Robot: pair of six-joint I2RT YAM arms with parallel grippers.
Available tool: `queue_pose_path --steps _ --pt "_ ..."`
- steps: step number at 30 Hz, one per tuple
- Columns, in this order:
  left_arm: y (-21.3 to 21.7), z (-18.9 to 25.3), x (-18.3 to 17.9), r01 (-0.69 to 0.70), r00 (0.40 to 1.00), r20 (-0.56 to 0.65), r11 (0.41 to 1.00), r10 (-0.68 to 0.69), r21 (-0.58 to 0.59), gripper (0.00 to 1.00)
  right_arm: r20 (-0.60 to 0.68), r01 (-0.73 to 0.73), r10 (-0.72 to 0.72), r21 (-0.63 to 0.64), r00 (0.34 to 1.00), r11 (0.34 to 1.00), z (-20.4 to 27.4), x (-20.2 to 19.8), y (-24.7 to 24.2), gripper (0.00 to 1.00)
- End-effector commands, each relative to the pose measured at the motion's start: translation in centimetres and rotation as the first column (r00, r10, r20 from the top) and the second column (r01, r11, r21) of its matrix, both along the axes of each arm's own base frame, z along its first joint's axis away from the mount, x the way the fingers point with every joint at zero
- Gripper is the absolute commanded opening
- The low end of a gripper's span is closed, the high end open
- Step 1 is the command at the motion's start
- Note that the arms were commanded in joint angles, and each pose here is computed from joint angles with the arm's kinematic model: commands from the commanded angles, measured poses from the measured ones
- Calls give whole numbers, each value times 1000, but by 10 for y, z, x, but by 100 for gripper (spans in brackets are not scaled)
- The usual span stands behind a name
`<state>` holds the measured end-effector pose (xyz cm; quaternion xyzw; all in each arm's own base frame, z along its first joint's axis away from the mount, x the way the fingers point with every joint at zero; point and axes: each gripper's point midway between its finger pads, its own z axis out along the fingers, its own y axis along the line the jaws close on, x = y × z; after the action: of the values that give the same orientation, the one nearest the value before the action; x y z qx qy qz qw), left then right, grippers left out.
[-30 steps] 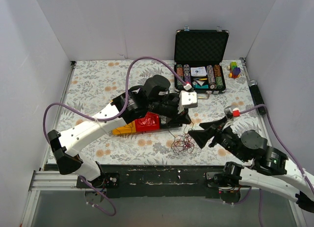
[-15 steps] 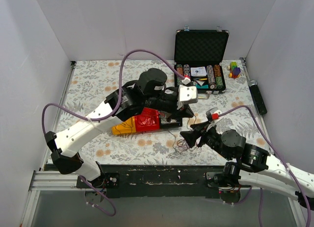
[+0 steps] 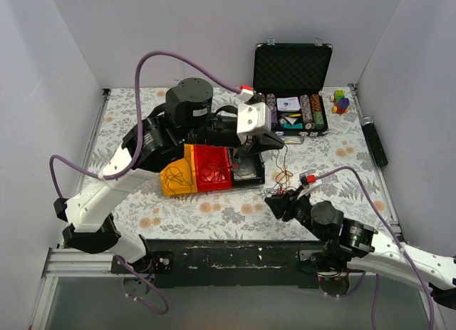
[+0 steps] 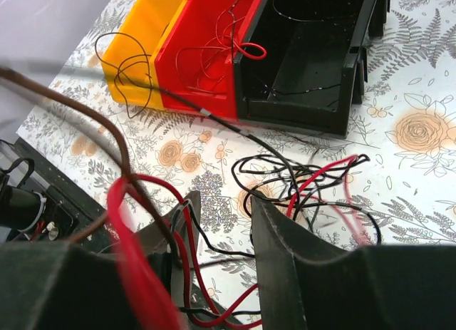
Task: Untangle the cables
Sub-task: Untie the cable.
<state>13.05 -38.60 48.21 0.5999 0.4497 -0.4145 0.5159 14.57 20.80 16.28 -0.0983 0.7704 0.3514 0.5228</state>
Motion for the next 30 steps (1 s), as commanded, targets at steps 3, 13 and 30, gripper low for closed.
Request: queue_pose_path --steps 3,13,30 --pt "30 85 -14 -12 993 116 979 36 -205 0 -98 77 -76 11 992 997 -30 2 -6 38" --pt "73 186 -6 -85 918 293 855 267 -511 0 -267 141 -144 -31 953 989 -93 -10 -24 32" --pt "189 327 10 -94 419 302 372 856 -924 0 -351 207 -231 -106 907 973 -112 -15 -39 50"
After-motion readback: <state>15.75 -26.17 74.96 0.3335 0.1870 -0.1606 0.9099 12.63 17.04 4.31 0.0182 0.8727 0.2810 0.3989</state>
